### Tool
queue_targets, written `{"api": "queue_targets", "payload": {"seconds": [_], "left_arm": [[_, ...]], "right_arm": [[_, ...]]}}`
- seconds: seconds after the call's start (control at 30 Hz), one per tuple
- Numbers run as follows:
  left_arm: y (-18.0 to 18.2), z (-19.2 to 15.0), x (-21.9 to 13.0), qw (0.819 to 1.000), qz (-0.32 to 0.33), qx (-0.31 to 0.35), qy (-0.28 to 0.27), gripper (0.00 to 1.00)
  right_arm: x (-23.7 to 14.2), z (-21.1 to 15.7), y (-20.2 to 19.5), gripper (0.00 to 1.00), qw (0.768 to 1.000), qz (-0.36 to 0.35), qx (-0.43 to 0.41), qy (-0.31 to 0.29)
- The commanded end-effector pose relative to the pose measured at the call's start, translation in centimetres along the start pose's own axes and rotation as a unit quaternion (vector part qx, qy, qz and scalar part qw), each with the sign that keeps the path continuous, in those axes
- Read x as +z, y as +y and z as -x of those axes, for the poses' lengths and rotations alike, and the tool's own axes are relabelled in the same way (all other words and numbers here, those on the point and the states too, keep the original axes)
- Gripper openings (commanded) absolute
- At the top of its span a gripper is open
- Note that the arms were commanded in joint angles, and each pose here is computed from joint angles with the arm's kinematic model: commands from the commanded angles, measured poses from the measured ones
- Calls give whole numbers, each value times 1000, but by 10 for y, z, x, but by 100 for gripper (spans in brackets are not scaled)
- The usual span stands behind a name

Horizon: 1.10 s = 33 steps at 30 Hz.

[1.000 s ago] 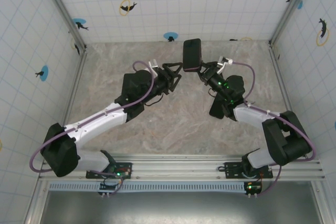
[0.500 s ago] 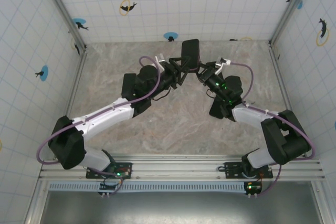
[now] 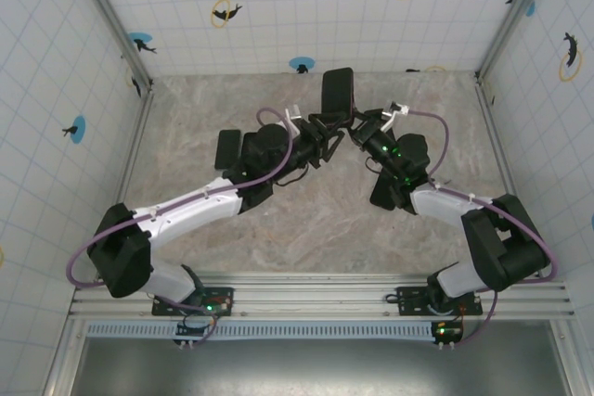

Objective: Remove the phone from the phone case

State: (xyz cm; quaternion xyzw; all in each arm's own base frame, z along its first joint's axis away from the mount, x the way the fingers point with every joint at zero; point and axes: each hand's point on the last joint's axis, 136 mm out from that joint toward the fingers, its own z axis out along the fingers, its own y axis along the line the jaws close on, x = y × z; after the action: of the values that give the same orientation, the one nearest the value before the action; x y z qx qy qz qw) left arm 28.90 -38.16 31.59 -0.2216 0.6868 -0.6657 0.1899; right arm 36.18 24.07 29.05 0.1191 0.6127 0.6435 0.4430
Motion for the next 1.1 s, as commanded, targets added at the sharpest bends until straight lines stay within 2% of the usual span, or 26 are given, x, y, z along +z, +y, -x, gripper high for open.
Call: {"api": "queue_targets", "payload": {"seconds": [0.0,0.07,0.13,0.2,0.47,0.77,0.93,1.07], "left_arm": [[2,7,-7,1000,-6,-11,-21,57],[4,10,-5,1000,-3,-6,-30,56],[-14,12,0,999,-23,2,-32,56],[-17,12,5,999,-29,2,-28,56],[-14,16,6,999,-36,-8,-32,54],[-3,38,9,998,-28,-11,-62,52],[-1,49,11,996,-28,-12,-82,49],[-7,62,7,993,-34,-7,-110,40]], "right_arm": [[4,18,43,0,997,68,-31,-28],[4,16,45,0,997,72,-32,-25],[3,15,46,0,997,73,-34,-22],[2,14,46,0,996,73,-35,-21],[1,10,47,0,996,74,-40,-12],[1,7,55,0,996,89,-26,-15],[-1,9,58,0,995,95,-15,-24],[-2,7,56,0,995,95,-11,-23]]}}
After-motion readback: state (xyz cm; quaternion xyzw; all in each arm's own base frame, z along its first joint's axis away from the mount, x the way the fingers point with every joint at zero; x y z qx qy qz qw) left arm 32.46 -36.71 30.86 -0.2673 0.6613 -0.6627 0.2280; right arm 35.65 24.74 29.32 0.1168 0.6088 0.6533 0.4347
